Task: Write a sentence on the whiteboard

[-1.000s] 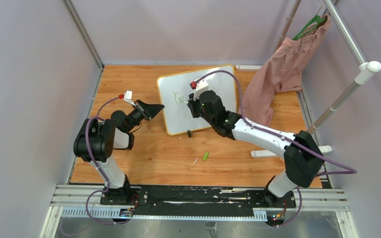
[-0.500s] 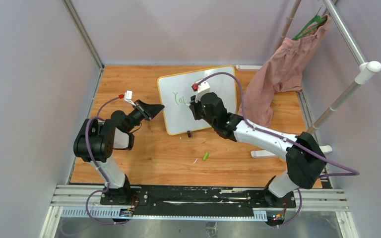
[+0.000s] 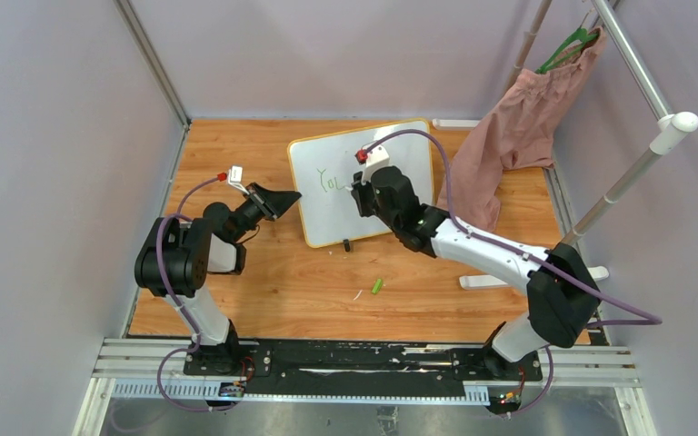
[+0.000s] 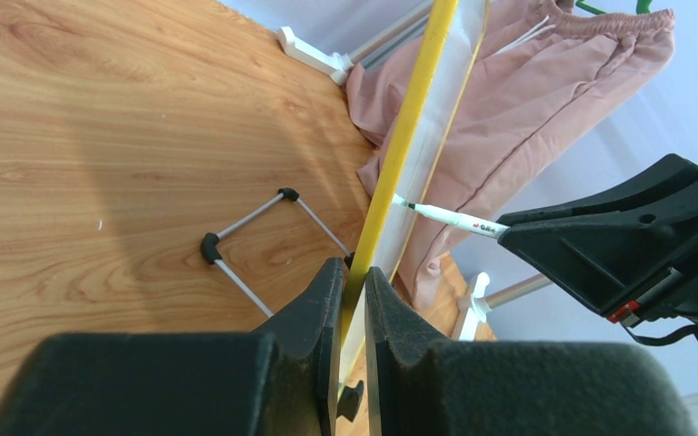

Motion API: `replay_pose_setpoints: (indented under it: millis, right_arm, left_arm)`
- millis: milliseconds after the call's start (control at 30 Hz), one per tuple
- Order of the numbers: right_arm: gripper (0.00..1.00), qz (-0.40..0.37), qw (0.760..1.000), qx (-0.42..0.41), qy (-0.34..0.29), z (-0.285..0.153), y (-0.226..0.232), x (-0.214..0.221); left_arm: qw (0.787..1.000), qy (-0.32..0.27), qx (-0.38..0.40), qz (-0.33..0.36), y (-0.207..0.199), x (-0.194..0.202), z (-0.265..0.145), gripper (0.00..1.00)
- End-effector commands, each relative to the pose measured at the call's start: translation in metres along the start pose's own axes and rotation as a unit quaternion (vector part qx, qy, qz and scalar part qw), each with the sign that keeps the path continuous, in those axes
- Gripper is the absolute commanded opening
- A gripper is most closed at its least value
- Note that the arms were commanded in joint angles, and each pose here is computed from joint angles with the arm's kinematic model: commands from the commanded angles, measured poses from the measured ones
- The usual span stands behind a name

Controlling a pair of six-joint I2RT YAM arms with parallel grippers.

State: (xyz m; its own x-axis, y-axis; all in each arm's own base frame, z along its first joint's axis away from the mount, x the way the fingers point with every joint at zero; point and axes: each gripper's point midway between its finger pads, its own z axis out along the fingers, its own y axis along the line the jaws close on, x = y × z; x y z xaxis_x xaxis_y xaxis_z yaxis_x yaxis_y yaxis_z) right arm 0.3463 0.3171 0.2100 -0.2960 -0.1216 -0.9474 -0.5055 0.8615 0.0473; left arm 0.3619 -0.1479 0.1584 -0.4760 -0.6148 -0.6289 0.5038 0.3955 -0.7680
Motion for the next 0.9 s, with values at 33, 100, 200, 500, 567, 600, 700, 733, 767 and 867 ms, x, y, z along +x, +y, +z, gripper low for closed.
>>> replay_pose_setpoints:
  millis: [33,100,200,500,567,600,700,733,767,867]
  right_arm:
    - [0.0,-0.004,0.999,0.034,-0.017,-0.001,-0.02,-0.021]
    - [0.0,-0.004,0.999,0.033,-0.019,0.0,-0.019,-0.024]
    - [0.0,-0.003,0.999,0.031,-0.023,0.0,-0.019,-0.028]
    - [0.0,-0.006,0.999,0.027,-0.027,0.001,-0.016,-0.034]
    - [0.0,-0.006,0.999,0.026,-0.027,0.001,-0.016,-0.035]
    - [0.0,-0.005,0.999,0.026,-0.028,0.002,-0.016,-0.036]
    - [0.0,-0.005,0.999,0.025,-0.029,0.003,-0.015,-0.038]
    - [0.0,-0.005,0.999,0.024,-0.028,0.003,-0.015,-0.038]
    - [0.0,-0.005,0.999,0.024,-0.028,0.004,-0.015,-0.039]
    - [0.0,-0.004,0.999,0.025,-0.027,0.003,-0.015,-0.037]
  left_arm:
    - [0.998,-0.007,0.045,0.035,-0.027,-0.01,0.004,0.0]
    - [0.998,-0.007,0.046,0.035,-0.027,-0.01,0.004,0.0]
    - [0.998,-0.006,0.045,0.034,-0.026,-0.009,0.004,0.0]
    - [0.998,-0.006,0.046,0.035,-0.028,-0.01,0.005,0.0]
    - [0.998,-0.006,0.046,0.035,-0.028,-0.009,0.005,0.0]
    - [0.998,-0.006,0.047,0.035,-0.028,-0.009,0.005,0.0]
    - [0.998,-0.006,0.047,0.036,-0.028,-0.009,0.005,0.0]
    - [0.998,-0.006,0.047,0.035,-0.028,-0.009,0.005,0.0]
    - [0.998,-0.006,0.047,0.035,-0.028,-0.009,0.005,0.0]
    - [0.998,-0.005,0.047,0.035,-0.028,-0.009,0.005,0.0]
